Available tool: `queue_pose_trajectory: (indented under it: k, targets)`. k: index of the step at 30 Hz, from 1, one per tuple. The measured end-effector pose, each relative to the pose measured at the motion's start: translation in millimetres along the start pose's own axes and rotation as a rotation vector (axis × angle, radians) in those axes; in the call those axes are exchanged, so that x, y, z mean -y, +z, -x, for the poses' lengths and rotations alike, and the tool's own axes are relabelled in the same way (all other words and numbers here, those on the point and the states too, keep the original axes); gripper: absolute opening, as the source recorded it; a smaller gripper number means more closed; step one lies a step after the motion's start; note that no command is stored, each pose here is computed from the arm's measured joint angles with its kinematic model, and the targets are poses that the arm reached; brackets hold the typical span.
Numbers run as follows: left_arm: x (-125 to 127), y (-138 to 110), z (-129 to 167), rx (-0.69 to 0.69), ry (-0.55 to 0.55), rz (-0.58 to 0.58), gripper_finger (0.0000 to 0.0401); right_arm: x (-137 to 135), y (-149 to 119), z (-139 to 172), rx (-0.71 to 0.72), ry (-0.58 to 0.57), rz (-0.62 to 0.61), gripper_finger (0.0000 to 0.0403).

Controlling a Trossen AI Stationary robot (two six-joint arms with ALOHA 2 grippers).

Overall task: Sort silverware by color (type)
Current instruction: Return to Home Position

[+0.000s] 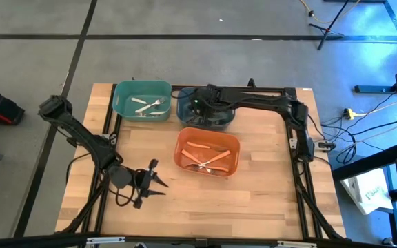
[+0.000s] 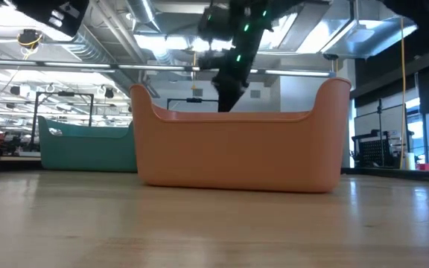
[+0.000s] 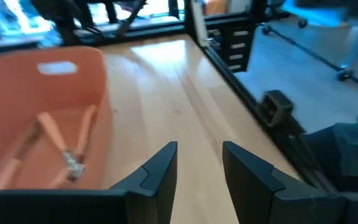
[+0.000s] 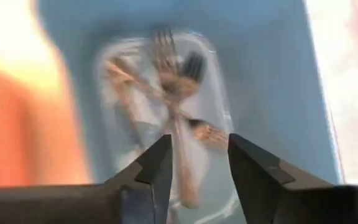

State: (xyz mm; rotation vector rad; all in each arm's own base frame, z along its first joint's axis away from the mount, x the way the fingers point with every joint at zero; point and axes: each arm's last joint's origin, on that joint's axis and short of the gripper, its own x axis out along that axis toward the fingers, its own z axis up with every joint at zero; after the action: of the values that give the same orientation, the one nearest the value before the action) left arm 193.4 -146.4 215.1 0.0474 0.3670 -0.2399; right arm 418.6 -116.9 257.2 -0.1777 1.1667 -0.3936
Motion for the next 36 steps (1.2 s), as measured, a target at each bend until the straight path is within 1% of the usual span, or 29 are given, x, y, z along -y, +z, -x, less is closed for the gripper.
queue_pose_trajectory:
  k: [1,4,6,8,11,14,18,22,27,29,32,36]
  targets:
    - [-3,2,0,0.002,0.017,-0.015,0.0123,1,-1,7,0.005,0.03,-0.008,0.0145]
    - [-14,13,5,0.034,0.053,-0.012,0.0123,7,-5,36,0.041,0.1,-0.048,0.0142]
    - [-21,17,11,0.045,0.071,-0.025,0.0123,10,-9,55,0.081,0.129,-0.069,0.0135]
    - [-30,20,20,0.033,0.094,-0.045,0.0123,11,-16,72,0.118,0.13,-0.081,0.0126]
    - [-44,26,34,0.05,0.135,-0.046,0.0123,6,-33,88,0.163,0.15,-0.094,0.0112]
    - [-57,24,45,0.079,0.153,-0.058,0.0123,-2,-54,94,0.226,0.185,-0.099,0.0101]
    - [-76,10,58,0.109,0.205,-0.043,0.0123,-10,-90,96,0.322,0.215,-0.132,0.0088]
    - [-91,-14,69,0.123,0.256,-0.012,0.0123,-16,-130,98,0.448,0.272,-0.198,0.0078]
    - [-99,-45,79,0.146,0.297,0.046,0.0123,-22,-172,100,0.645,0.301,-0.273,0.0066]
    - [-100,-54,82,0.162,0.303,0.057,0.0121,-24,-186,98,0.699,0.302,-0.295,0.0059]
    - [-101,-66,85,0.182,0.313,0.067,0.0105,-27,-203,95,0.775,0.298,-0.307,0.0047]
    - [-103,-79,86,0.19,0.314,0.07,0.0071,-31,-220,89,0.849,0.296,-0.324,0.0024]
